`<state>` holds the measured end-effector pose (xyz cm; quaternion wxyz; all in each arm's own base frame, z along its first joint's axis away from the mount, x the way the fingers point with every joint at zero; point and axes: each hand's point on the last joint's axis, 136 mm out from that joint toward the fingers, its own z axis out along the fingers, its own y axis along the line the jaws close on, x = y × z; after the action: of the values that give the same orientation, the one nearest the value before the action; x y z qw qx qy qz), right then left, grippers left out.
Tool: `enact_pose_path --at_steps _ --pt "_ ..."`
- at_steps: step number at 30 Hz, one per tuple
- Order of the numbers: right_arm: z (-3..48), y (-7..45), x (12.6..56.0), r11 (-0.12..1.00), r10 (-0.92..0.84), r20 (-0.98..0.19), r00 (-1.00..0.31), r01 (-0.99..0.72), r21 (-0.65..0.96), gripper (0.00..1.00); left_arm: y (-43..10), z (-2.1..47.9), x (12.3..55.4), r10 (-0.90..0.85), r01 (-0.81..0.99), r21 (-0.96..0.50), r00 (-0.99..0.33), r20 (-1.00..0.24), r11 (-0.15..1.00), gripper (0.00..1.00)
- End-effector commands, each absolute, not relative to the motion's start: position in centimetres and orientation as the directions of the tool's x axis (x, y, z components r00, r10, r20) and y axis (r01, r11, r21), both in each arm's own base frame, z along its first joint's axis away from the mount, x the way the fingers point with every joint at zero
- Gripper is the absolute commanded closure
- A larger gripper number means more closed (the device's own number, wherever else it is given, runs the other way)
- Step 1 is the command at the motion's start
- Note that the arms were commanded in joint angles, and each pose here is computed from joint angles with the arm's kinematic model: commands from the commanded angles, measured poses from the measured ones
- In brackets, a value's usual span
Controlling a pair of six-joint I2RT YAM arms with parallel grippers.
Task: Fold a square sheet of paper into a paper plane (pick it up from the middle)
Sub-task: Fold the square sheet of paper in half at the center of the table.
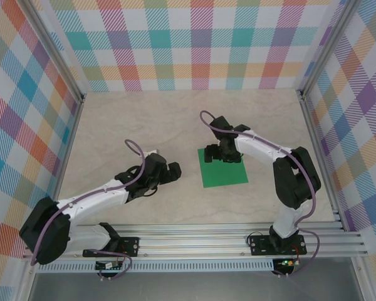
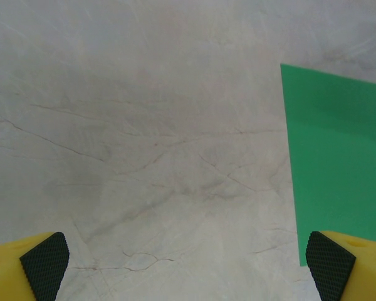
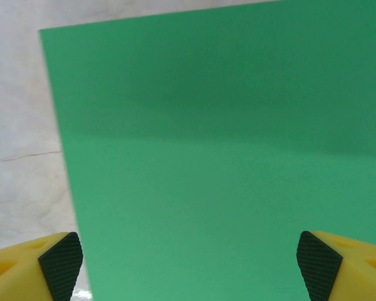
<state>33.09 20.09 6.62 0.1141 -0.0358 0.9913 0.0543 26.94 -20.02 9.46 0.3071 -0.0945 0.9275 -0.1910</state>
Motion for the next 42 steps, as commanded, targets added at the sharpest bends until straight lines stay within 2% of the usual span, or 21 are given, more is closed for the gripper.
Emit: enact_pose_path --at_steps 1,11,24,30,39,42 --pt "5.1 18.4 32.0 0.991 -0.13 -0.128 -0.983 -0.133 0.013 0.07 -22.9 11.1 28.3 -0.288 0.013 -0.494 -0.8 -0.527 0.869 0.0" --pt "3.6 20.4 32.0 0.982 -0.165 -0.037 -0.986 -0.168 0.086 0.05 -24.9 10.3 29.0 -0.253 0.036 -0.503 -0.832 -0.494 0.863 0.0" --pt "-0.2 19.5 31.6 0.987 -0.164 0.057 -0.985 -0.163 0.009 0.03 -24.6 9.8 28.8 -0.246 0.028 -0.49 -0.839 -0.485 0.872 0.0" --pt "-1.2 18.9 30.9 0.989 -0.147 0.09 -0.985 -0.149 -0.012 0.09 -24.5 10.0 28.8 -0.24 0.031 -0.484 -0.838 -0.489 0.875 0.0" --pt "-0.9 18.5 31.1 0.989 -0.143 0.077 -0.987 -0.146 -0.036 0.21 -24.4 9.9 28.7 -0.236 0.031 -0.478 -0.841 -0.487 0.878 0.0" --pt "-0.6 18.3 31.2 0.988 -0.145 0.073 -0.987 -0.149 -0.049 0.22 -24.4 9.9 28.7 -0.236 0.029 -0.477 -0.842 -0.486 0.878 0.0"
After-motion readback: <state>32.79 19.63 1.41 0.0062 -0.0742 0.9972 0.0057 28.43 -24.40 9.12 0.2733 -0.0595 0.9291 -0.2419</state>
